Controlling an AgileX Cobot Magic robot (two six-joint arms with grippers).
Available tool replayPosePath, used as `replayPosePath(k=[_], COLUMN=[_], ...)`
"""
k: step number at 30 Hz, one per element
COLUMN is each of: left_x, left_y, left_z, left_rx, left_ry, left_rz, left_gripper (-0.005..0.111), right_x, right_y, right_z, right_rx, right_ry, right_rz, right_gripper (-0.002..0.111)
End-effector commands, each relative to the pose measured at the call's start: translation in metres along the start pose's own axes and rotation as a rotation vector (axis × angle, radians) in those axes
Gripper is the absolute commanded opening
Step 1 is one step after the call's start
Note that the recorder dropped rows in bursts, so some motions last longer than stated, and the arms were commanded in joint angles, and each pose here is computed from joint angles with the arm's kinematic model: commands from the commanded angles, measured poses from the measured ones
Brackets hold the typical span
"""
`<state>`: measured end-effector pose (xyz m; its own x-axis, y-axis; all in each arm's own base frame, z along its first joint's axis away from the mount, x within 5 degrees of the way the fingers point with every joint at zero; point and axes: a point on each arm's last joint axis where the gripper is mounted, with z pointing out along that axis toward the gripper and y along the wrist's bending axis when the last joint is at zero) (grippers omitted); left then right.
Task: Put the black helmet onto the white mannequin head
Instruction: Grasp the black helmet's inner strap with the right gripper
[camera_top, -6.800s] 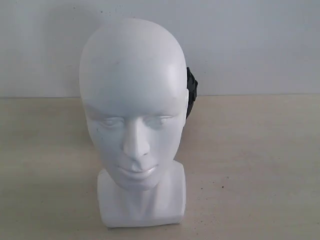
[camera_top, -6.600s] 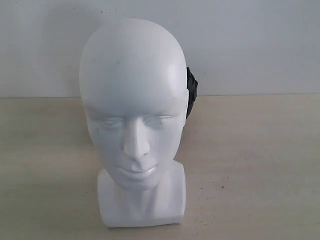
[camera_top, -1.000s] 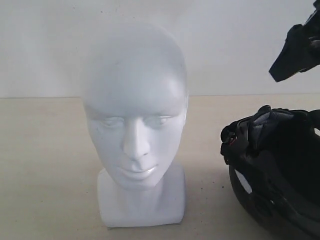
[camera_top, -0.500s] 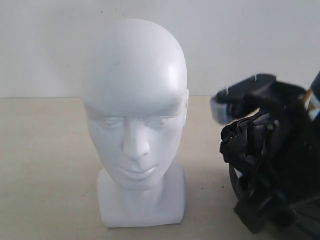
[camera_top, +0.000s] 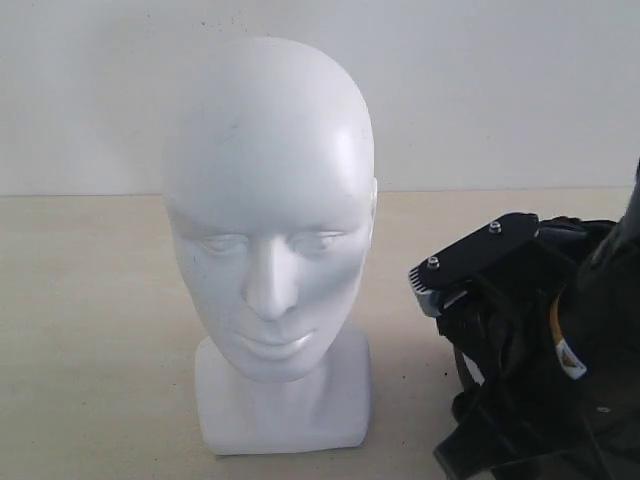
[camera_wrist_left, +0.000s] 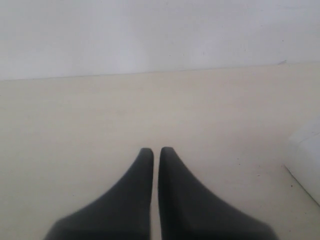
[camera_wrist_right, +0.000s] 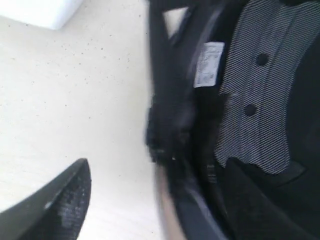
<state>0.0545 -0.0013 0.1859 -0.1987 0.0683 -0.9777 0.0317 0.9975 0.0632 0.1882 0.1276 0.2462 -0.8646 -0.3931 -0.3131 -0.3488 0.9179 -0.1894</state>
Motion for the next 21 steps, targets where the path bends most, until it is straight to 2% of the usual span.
replayPosePath(k=[1,7,11,13,20,21], left_x=[-0.002,-0.002,-0.002,-0.002,-0.002,-0.002], left_y=[-0.001,-0.001,-0.001,-0.001,-0.001,-0.001], left_z=[0.0,0.0,0.0,0.0,0.0,0.0], left_rx=[0.011,0.011,0.011,0.011,0.011,0.011], left_ry=[-0.006,-0.006,-0.006,-0.006,-0.006,-0.006], left_rz=[-0.009,-0.009,-0.009,-0.009,-0.009,-0.009], left_gripper=[0.004,0.004,0.004,0.004,0.004,0.004], right_x=[-0.006,-0.018,-0.021,-0.022,-0.024,-0.024], right_y=[0.004,0.005,0.01,0.012,0.014,0.013], right_z=[0.015,0.036,0.046,0.049,0.051,0.051], right_rx=[0.031,0.112,0.102,0.095,0.083,0.091], right_ry=[0.003,-0.039,-0.044,-0.048,-0.061,-0.058], right_rz=[-0.015,-0.01,-0.018,0.0,0.001,-0.003], right_gripper=[0.07,0.07,0.067,0.058,0.0,0.0])
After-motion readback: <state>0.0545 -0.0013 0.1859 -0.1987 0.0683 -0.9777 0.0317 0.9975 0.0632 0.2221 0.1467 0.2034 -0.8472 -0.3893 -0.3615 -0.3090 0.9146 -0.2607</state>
